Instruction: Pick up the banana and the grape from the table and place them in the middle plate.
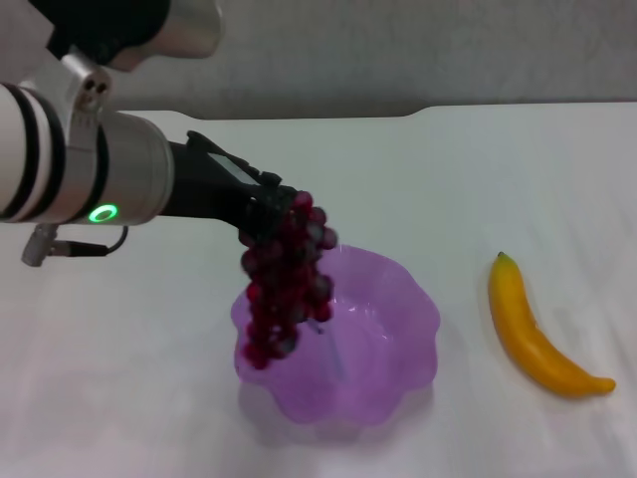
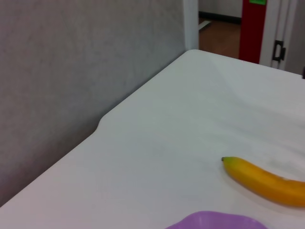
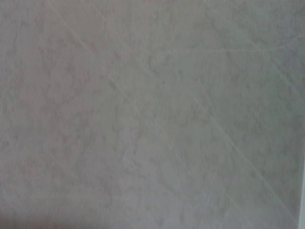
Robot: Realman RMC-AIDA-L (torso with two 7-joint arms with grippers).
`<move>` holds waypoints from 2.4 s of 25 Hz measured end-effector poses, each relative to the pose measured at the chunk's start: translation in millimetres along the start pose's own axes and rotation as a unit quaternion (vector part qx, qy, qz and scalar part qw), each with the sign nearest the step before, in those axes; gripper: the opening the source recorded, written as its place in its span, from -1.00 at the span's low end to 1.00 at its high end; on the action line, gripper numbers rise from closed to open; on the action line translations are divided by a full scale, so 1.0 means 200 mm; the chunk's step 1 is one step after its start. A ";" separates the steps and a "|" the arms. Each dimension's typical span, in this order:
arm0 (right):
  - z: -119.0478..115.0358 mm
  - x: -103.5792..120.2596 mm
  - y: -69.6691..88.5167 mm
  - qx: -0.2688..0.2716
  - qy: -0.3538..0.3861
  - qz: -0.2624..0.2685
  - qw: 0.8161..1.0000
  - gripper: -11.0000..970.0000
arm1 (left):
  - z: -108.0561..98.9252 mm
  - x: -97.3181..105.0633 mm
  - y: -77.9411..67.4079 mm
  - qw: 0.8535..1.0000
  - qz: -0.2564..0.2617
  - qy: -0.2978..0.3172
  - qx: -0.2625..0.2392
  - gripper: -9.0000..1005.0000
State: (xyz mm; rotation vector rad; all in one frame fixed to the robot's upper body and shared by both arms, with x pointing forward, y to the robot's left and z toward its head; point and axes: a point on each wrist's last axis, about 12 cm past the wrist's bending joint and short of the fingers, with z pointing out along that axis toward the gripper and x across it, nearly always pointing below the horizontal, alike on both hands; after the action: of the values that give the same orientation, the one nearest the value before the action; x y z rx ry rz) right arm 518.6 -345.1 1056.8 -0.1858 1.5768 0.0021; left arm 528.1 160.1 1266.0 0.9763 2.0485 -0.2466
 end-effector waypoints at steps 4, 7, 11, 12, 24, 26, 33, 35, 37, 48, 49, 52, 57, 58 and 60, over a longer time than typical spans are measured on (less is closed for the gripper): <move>0.00 0.00 0.00 -0.001 0.000 0.000 1.000 0.81 | 0.01 -0.02 -0.02 1.000 0.003 -0.006 0.008 -0.70; 0.01 0.00 0.00 -0.002 -0.001 0.000 1.000 0.81 | 0.05 -0.03 -0.02 1.000 0.003 -0.009 0.015 -0.71; 0.01 -0.01 0.01 -0.004 -0.002 0.000 1.000 0.81 | 0.14 -0.03 -0.01 1.000 -0.001 -0.010 0.018 -0.71; 0.01 0.00 0.01 -0.004 -0.002 0.000 1.000 0.81 | 0.16 -0.03 0.00 1.000 -0.002 -0.009 0.019 -0.71; 0.01 0.00 0.01 -0.004 -0.001 0.000 1.000 0.81 | 0.30 -0.03 -0.03 0.999 -0.003 -0.003 0.051 -0.71; 0.01 0.00 0.01 -0.004 -0.001 0.000 1.000 0.81 | 0.32 -0.02 -0.03 0.999 -0.005 0.001 0.053 -0.71; 0.02 0.00 0.02 -0.006 0.000 -0.001 1.000 0.81 | 0.39 -0.01 -0.03 0.997 -0.011 0.012 0.071 -0.72; 0.02 0.00 0.02 -0.008 0.000 -0.001 1.000 0.81 | 0.41 0.00 -0.03 0.997 -0.012 0.013 0.076 -0.72; 0.02 -0.01 0.02 -0.008 -0.001 -0.001 1.000 0.81 | 0.42 0.00 -0.03 0.997 -0.013 0.014 0.076 -0.72; 0.03 -0.01 0.03 -0.011 0.000 -0.001 1.000 0.82 | 0.52 0.00 -0.04 0.996 -0.011 0.021 0.084 -0.72; 0.03 -0.01 0.03 -0.011 0.000 -0.001 1.000 0.82 | 0.52 0.00 -0.04 0.996 -0.011 0.020 0.085 -0.72; 0.03 -0.01 0.03 -0.011 0.000 -0.001 1.000 0.82 | 0.55 -0.01 -0.04 0.996 -0.011 0.017 0.087 -0.72; 0.04 -0.01 0.03 -0.012 0.000 -0.001 1.000 0.82 | 0.60 0.00 -0.02 0.996 -0.013 0.014 0.091 -0.73; 0.04 -0.01 0.03 -0.012 0.000 -0.001 1.000 0.82 | 0.61 0.00 -0.01 0.996 -0.014 0.015 0.090 -0.73; 0.04 -0.01 0.03 -0.012 0.000 -0.001 1.000 0.82 | 0.63 0.00 -0.01 0.996 -0.015 0.016 0.089 -0.73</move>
State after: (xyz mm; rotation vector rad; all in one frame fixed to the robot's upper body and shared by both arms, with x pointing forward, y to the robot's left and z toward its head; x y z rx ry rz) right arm 525.1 -338.2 1057.5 -0.2062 1.5775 0.0184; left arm 602.7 98.4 1185.8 1.0646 2.0972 -0.4391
